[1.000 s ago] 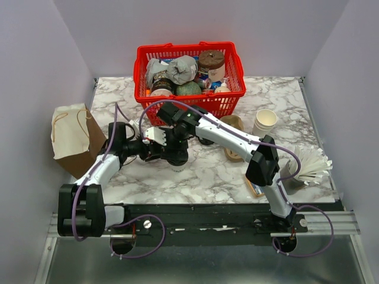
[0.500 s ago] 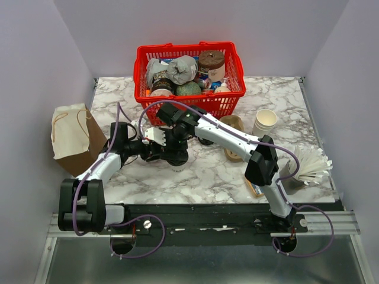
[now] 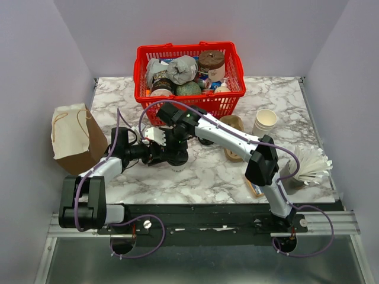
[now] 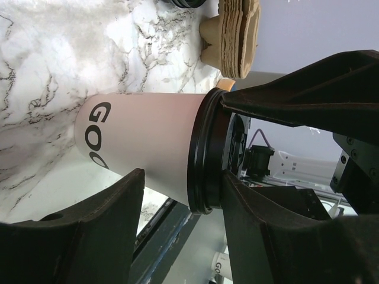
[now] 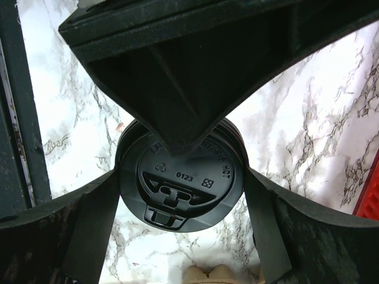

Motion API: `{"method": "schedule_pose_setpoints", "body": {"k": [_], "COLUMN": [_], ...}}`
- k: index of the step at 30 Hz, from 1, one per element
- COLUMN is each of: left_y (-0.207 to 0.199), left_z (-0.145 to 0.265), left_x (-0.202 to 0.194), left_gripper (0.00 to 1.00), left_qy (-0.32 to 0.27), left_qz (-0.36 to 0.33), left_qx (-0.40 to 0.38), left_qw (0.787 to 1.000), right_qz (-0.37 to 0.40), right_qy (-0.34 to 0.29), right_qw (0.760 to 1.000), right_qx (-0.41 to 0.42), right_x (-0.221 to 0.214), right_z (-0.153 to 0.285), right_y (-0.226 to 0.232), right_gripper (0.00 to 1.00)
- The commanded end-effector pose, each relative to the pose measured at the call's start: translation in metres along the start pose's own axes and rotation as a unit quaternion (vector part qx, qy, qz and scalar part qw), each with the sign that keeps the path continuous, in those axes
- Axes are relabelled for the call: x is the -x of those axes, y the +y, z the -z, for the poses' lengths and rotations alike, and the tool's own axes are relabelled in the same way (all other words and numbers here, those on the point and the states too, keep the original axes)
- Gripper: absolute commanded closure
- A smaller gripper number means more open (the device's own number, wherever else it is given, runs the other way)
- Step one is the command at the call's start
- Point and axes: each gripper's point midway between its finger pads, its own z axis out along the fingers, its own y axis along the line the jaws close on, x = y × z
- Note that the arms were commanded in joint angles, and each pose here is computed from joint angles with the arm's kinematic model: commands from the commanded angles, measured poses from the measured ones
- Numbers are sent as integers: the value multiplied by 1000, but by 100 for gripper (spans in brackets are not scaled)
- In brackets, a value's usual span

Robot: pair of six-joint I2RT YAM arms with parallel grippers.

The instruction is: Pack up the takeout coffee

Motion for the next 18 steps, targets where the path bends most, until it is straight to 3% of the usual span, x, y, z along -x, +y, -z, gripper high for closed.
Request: {"method": "schedule_pose_setpoints", "body": {"k": [1, 8, 12, 15, 16, 18], "left_y": [12, 17, 13, 11, 11, 8], "left_z": [-2, -3, -3, -3, -2, -2], "left_x": [-4, -6, -5, -6, -10, -9], "left_gripper": [39, 39, 39, 39, 39, 38], "left_qy": [-5, -2, 1, -1, 3, -3], "left_qz": [20, 14, 0, -8, -3, -11], "left_qx": [0, 2, -9, -18, -23, -31], "left_qw": [1000, 1000, 1000, 1000, 1000, 999], "right_qz": [-29, -107, -162, -201, -203, -258], "right_qy": [11, -93, -151, -208, -246, -276], "right_qw": [999, 988, 968, 942, 927, 900], "right_qx": [25, 67, 116, 171, 196, 219], "right_x": [-13, 5, 10, 10, 19, 8], "right_z": [-18, 20, 43, 58, 75, 69], "right_y": [9, 3, 1, 5, 12, 9], "right_gripper": [6, 0, 0, 0, 0, 0]}}
